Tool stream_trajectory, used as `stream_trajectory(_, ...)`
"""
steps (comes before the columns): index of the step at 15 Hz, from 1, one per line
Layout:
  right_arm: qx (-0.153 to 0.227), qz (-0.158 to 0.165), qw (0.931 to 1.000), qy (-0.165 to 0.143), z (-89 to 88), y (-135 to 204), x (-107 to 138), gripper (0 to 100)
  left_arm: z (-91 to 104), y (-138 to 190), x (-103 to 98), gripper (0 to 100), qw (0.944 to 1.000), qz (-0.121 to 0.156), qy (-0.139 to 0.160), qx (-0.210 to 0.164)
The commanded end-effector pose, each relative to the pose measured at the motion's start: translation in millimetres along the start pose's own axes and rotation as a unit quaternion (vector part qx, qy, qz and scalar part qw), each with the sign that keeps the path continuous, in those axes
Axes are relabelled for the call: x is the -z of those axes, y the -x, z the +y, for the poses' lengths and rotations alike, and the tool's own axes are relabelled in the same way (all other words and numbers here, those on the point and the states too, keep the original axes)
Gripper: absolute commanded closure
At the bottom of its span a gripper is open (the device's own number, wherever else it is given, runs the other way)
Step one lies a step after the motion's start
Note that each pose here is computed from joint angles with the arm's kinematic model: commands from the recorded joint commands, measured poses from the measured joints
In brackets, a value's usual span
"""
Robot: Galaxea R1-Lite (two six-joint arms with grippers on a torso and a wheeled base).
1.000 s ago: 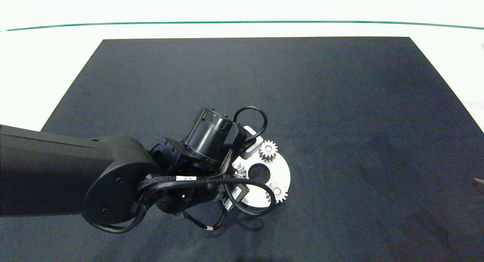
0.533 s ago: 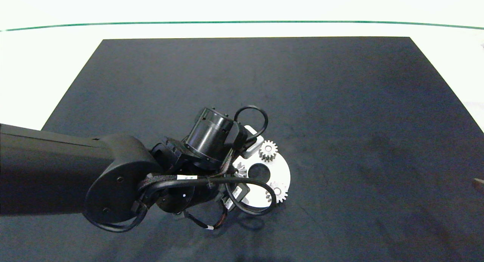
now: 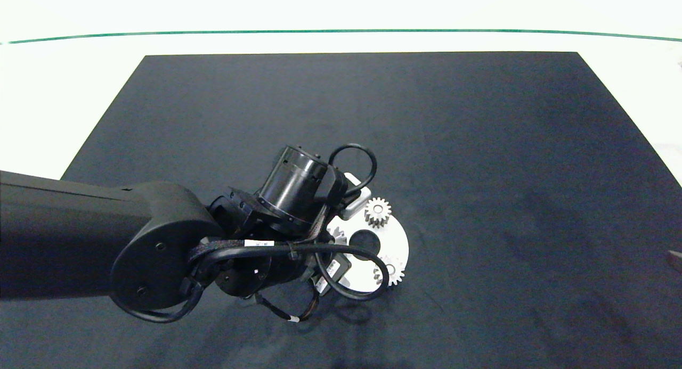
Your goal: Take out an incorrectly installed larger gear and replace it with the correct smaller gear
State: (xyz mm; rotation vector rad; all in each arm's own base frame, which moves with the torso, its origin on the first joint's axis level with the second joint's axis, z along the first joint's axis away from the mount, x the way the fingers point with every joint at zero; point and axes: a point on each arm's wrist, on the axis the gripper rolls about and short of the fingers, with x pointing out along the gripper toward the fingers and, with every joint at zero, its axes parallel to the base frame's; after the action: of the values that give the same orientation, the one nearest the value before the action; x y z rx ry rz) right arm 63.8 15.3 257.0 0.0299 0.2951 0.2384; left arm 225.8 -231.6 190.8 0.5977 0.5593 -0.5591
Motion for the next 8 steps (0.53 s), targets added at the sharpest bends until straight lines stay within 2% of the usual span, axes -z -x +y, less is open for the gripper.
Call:
stream_trajectory(1,-0.001,-0.001,1.0,0.0,0.0,1,0,0,1.6,5,0,60,1.0,0.003,-0.002,0.0)
stream_trajectory(8,-0.001,0.001,1.0,0.0,0.0,0,0,0,12.9,27,-5,60,1.0,0.007,0.001,-0.003)
